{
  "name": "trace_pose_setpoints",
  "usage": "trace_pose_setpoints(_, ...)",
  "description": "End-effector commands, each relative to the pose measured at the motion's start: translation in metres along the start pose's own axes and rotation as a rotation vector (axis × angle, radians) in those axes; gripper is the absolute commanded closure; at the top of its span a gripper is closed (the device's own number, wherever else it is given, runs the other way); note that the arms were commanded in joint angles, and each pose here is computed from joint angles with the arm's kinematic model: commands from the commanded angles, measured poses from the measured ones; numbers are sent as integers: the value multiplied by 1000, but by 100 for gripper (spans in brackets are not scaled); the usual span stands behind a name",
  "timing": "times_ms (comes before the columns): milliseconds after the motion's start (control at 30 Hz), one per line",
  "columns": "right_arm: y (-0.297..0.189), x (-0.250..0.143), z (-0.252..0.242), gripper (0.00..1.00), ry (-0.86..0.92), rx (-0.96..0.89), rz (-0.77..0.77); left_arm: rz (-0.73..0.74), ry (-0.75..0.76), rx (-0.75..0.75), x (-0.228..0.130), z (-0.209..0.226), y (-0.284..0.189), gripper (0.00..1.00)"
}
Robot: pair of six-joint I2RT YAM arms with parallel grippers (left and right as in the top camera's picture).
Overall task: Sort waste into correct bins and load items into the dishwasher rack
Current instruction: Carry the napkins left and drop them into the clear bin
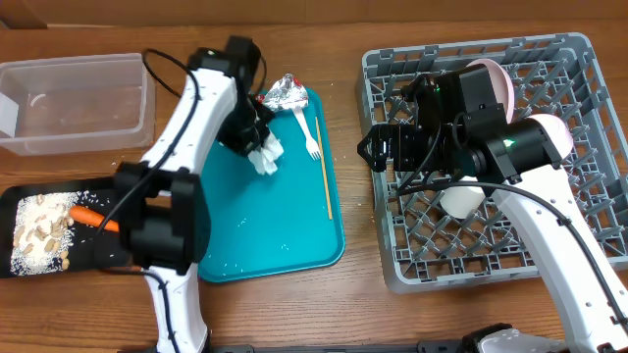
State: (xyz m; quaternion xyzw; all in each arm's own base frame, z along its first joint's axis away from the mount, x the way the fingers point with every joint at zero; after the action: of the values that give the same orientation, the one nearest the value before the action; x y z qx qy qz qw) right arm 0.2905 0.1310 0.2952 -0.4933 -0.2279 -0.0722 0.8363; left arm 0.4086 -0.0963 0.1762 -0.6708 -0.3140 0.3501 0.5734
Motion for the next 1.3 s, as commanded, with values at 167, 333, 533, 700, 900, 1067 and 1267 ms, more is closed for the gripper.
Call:
trace_pose_setpoints(167,2,0,0,0,-13,-2,0,-202,0,-247,22,15,-111,96)
trace_pose_setpoints(333,2,0,0,0,-13,-2,0,-339,-124,-239,69,41,-128,96)
trace_pose_setpoints(533,2,0,0,0,-13,-2,0,-433,-272,-280,131,65,-134,95)
trace_pose_setpoints(700,2,0,0,0,-13,-2,0,-493,-378,-324,180,88,-136,96)
trace_pose_setpoints(900,2,0,0,0,-13,-2,0,-526,-441,-314,229,104,-112,91)
trace_pose_setpoints(1067,2,0,0,0,-13,-2,0,-550,-394,-280,267,113,-79,76)
trace_pose_setpoints(1267,2,0,0,0,-13,-2,0,-560,-372,-297,283,125,-80,37)
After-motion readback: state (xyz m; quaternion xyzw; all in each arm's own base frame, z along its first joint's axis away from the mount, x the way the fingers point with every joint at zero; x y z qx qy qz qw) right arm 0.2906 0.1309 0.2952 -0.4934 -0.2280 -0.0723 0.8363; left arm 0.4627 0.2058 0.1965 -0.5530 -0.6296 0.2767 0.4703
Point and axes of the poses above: each gripper's point midway between its finger pads, its own y axis out along the fingers, its own z axis along the line the jaws close on, x = y × z, the point moved 8 cm from there along -y, back along the fingers, and after that the axes turned 6 degrees about -y, right-handed, at the moved point
